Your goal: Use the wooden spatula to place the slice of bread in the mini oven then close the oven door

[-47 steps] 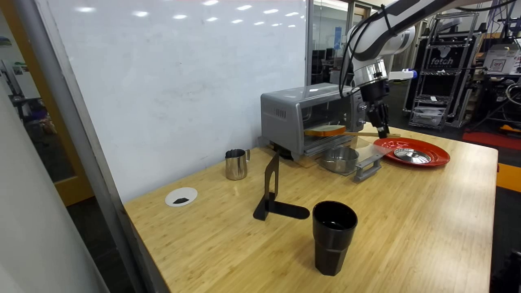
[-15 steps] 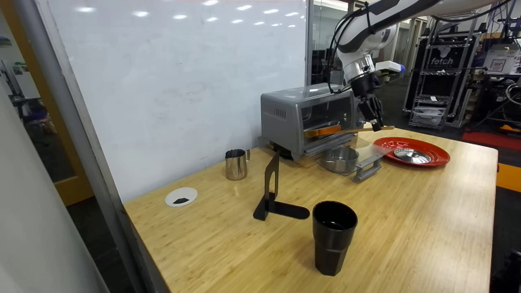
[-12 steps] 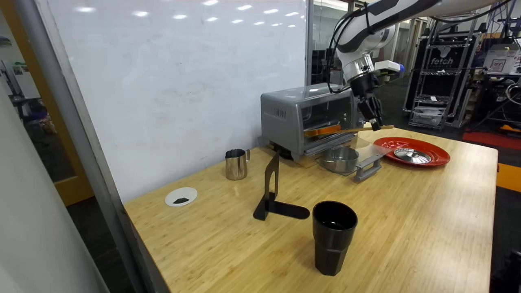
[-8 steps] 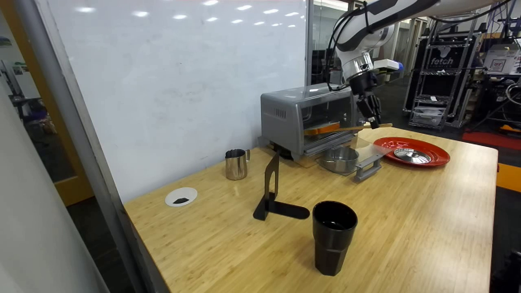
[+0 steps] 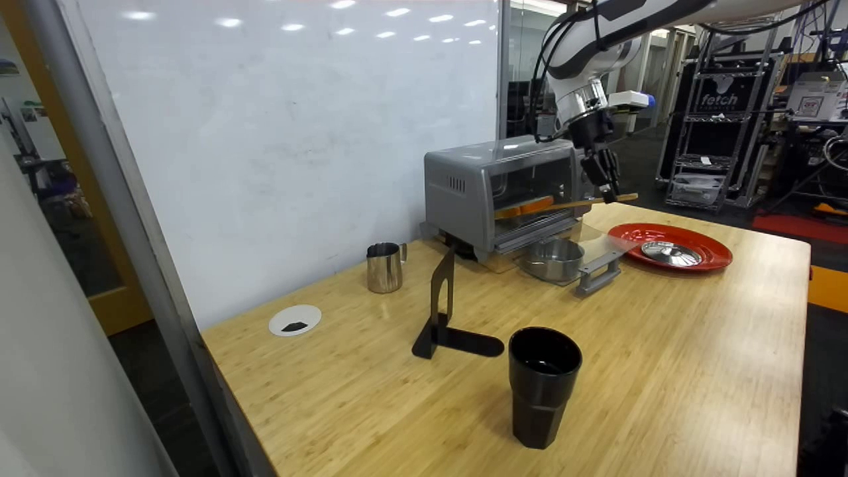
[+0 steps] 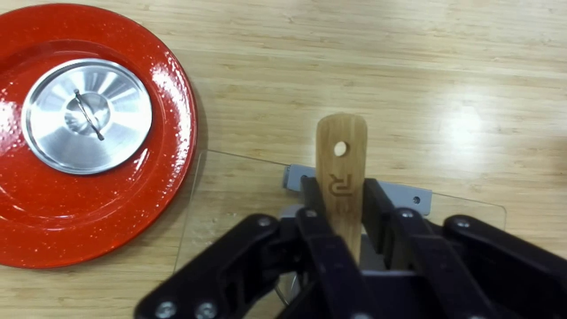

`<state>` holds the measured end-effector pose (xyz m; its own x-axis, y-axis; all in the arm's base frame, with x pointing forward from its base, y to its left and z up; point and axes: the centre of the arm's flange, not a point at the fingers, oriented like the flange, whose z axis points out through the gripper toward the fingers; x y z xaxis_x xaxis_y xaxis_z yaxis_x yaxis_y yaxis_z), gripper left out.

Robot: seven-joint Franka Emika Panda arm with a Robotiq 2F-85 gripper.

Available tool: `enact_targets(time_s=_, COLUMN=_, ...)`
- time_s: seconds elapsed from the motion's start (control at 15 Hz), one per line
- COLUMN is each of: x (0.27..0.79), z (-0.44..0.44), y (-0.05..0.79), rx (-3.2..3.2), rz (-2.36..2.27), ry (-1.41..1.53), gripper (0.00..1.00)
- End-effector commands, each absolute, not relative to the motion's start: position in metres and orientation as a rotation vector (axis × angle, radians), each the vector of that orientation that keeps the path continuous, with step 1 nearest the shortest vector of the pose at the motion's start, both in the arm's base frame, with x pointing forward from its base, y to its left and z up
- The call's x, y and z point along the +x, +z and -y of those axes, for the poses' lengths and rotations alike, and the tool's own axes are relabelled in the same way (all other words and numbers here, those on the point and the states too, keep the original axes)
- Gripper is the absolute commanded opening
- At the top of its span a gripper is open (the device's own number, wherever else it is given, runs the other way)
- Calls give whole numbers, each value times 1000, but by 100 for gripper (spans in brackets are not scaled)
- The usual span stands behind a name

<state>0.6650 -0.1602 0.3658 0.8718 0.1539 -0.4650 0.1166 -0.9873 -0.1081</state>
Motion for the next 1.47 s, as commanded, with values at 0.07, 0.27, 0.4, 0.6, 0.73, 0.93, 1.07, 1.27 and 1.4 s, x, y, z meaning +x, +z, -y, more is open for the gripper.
enact_targets(time_s=0.07, x=664, z=164, y=378, rx=-2967, rz=263, ry=740, gripper=7)
enact_targets(time_s=0.27, x=656, z=161, y=391, rx=-2947, rz=298, ry=742, gripper=7)
enact_targets(time_s=0.4, x=655, z=159, y=401, rx=-2930, rz=316, ry=762, gripper=7)
enact_targets(time_s=0.6, x=653, z=157, y=419, rx=-2892, rz=342, ry=800, gripper=7)
enact_targets(time_s=0.73, x=651, z=156, y=428, rx=-2872, rz=361, ry=819, gripper=7)
enact_targets(time_s=0.93, x=647, z=155, y=438, rx=-2859, rz=381, ry=831, gripper=7)
enact_targets(time_s=1.07, x=645, z=154, y=442, rx=-2856, rz=390, ry=833, gripper=7)
enact_targets(time_s=1.27, x=640, z=153, y=444, rx=-2853, rz=414, ry=823, gripper=7)
enact_targets(time_s=1.4, x=631, z=152, y=443, rx=-2850, rz=435, ry=811, gripper=7)
